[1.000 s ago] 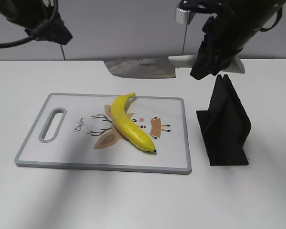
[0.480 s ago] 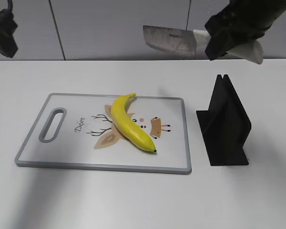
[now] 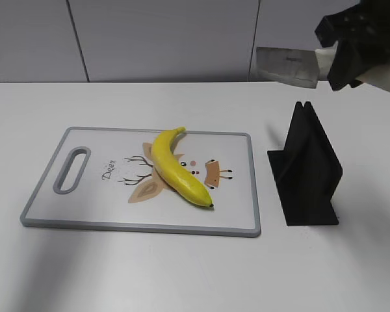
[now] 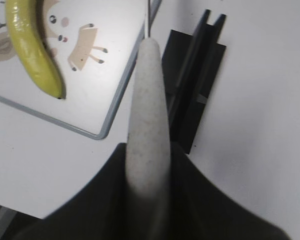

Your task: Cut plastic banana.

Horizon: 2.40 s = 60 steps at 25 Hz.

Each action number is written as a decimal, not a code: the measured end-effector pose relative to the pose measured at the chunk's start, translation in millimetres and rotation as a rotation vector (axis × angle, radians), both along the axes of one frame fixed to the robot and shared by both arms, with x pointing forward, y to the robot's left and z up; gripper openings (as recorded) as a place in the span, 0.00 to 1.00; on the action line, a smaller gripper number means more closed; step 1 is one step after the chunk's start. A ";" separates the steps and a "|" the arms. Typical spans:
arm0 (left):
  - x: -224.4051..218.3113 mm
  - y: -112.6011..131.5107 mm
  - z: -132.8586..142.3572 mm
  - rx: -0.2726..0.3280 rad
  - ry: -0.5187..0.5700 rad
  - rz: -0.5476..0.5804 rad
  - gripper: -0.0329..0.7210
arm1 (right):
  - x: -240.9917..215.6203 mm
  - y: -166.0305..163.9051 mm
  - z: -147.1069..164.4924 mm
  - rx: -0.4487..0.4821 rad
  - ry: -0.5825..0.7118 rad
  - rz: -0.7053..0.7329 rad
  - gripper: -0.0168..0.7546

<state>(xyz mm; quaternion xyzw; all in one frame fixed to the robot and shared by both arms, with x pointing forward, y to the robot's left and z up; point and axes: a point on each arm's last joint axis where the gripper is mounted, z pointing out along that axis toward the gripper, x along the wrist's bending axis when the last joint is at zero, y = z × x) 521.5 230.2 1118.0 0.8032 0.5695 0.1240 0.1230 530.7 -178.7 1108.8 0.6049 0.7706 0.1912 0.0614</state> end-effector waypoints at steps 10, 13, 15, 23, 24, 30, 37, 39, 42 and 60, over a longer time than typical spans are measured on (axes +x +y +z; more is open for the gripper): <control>-42.2 12.1 48.1 -0.039 -0.172 0.012 0.76 | -31.1 -19.5 -25.1 0.027 -0.094 -0.164 0.25; -54.7 16.2 59.7 -0.042 -0.220 0.013 0.76 | -33.9 -21.2 -35.8 0.047 -0.115 -0.198 0.25; -64.5 19.1 66.0 -0.046 -0.250 0.014 0.76 | -34.6 -21.9 -43.2 0.051 -0.119 -0.213 0.25; -104.3 30.8 36.0 -0.019 -0.203 0.014 0.76 | -32.4 -24.4 -50.1 0.040 -0.163 -0.230 0.25; -108.8 32.3 32.0 -0.014 -0.197 0.015 0.76 | -32.0 -24.9 -50.0 0.037 -0.167 -0.235 0.25; -130.6 38.1 13.1 -0.005 -0.172 0.015 0.76 | -31.5 -25.6 -49.8 0.032 -0.174 -0.240 0.25; -150.4 43.3 7.0 -0.011 -0.193 0.015 0.76 | -29.9 -25.0 -52.1 0.030 -0.169 -0.241 0.25; -153.8 44.2 7.4 -0.013 -0.200 0.015 0.76 | -28.1 -24.4 -55.3 0.025 -0.160 -0.241 0.25; -155.6 44.7 8.4 -0.015 -0.208 0.015 0.76 | -24.9 -23.1 -61.6 0.015 -0.141 -0.240 0.25; -156.5 44.9 6.7 -0.014 -0.205 0.015 0.75 | -11.6 -14.0 -98.6 0.004 0.003 -0.264 0.25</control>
